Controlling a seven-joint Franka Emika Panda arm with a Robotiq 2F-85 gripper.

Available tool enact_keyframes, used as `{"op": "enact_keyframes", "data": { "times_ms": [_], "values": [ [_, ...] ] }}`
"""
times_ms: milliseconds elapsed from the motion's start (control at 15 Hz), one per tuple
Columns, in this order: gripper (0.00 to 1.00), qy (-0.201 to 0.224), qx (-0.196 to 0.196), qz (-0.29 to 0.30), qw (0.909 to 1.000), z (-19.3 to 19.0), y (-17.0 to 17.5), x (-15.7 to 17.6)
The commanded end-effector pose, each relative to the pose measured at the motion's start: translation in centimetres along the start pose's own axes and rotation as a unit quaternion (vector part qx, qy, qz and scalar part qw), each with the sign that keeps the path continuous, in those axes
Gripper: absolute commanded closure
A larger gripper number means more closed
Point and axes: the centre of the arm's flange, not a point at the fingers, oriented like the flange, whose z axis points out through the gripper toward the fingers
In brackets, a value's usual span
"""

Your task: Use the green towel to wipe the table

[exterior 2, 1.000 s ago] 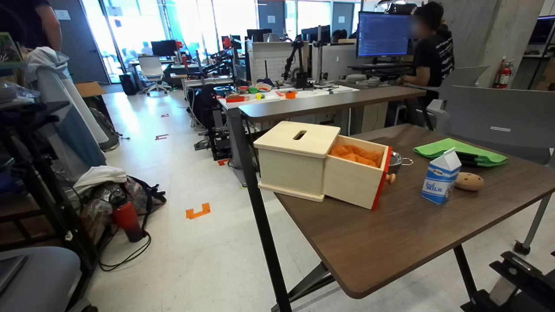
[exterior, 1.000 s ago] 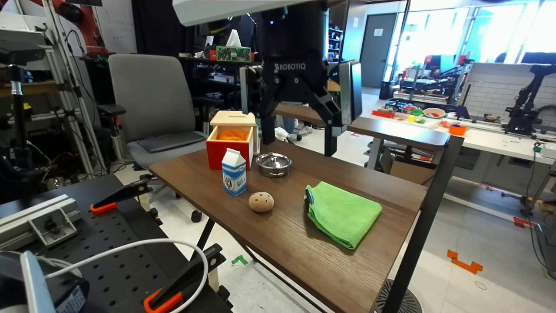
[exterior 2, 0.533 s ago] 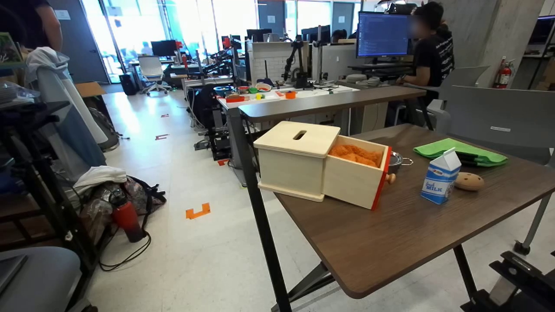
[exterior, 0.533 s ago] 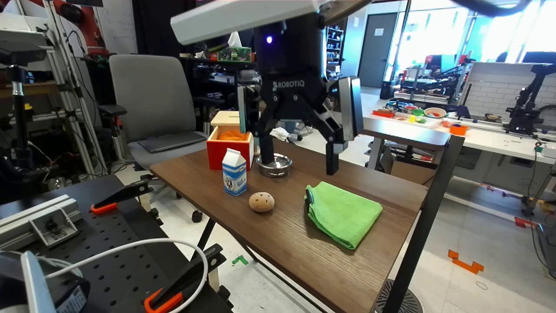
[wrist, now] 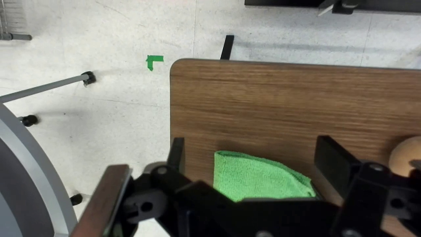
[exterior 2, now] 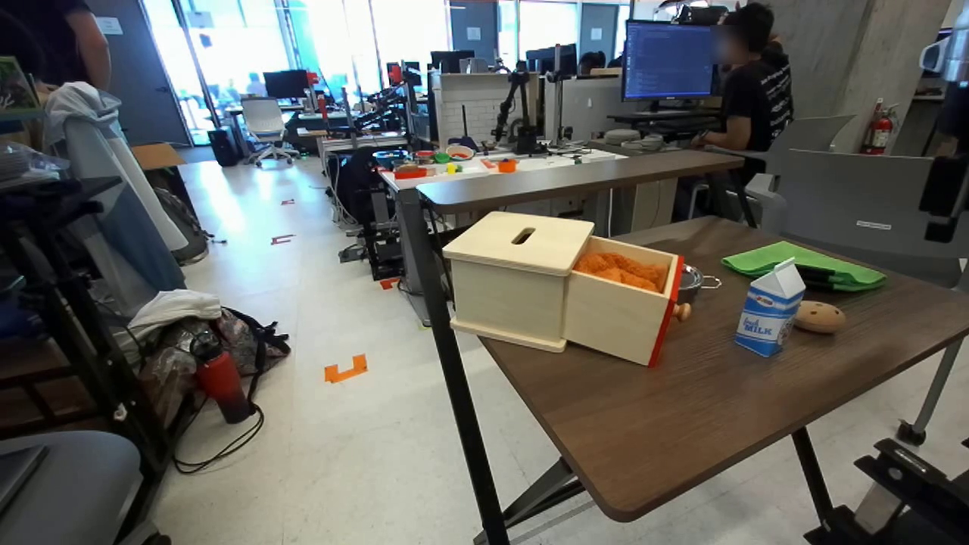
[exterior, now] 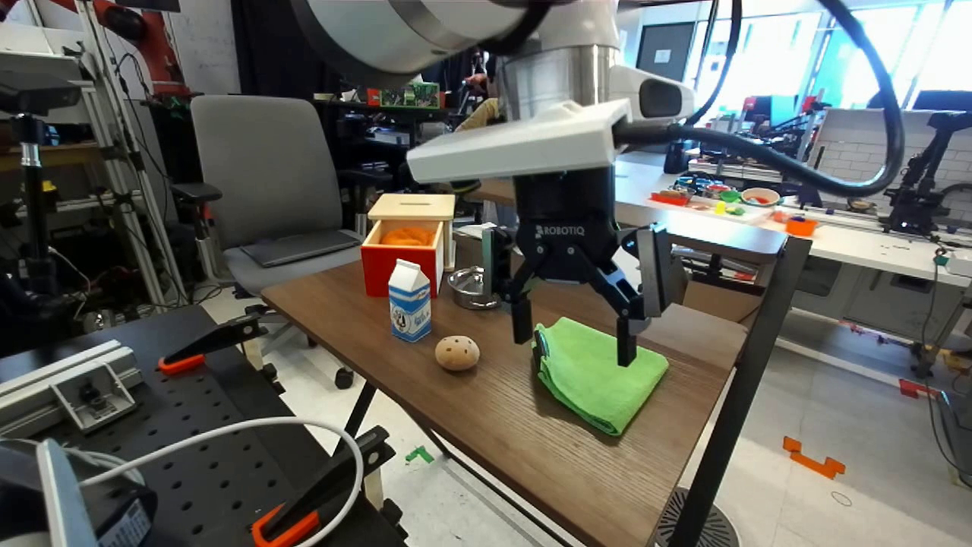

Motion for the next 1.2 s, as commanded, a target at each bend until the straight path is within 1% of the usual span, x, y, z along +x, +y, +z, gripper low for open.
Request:
{"op": "enact_keyframes", "data": {
  "times_ms": [0, 200, 267, 400, 467, 733, 800, 933, 1133],
  "values": [
    [0.00, -0.003, -0.011, 0.034, 0.9993, 3.0, 0.3, 6.3],
    [0.00, -0.006, -0.014, 0.053, 0.9985, 3.8, -0.1, 10.0],
    [0.00, 0.000, -0.013, 0.037, 0.9992, 3.3, -0.5, 6.4],
    [0.00, 0.001, -0.014, 0.043, 0.9990, 3.9, -0.8, 8.2],
    [0.00, 0.002, -0.015, 0.043, 0.9989, 4.0, -0.8, 8.5],
    [0.00, 0.002, -0.016, 0.044, 0.9989, 4.0, -0.7, 8.7],
    [0.00, -0.005, -0.016, 0.042, 0.9990, 4.3, -0.8, 8.8],
    [0.00, -0.010, -0.005, 0.057, 0.9983, 4.0, -0.8, 9.0],
    [0.00, 0.013, 0.039, 0.074, 0.9964, 3.0, -0.2, 9.4]
  ]
}}
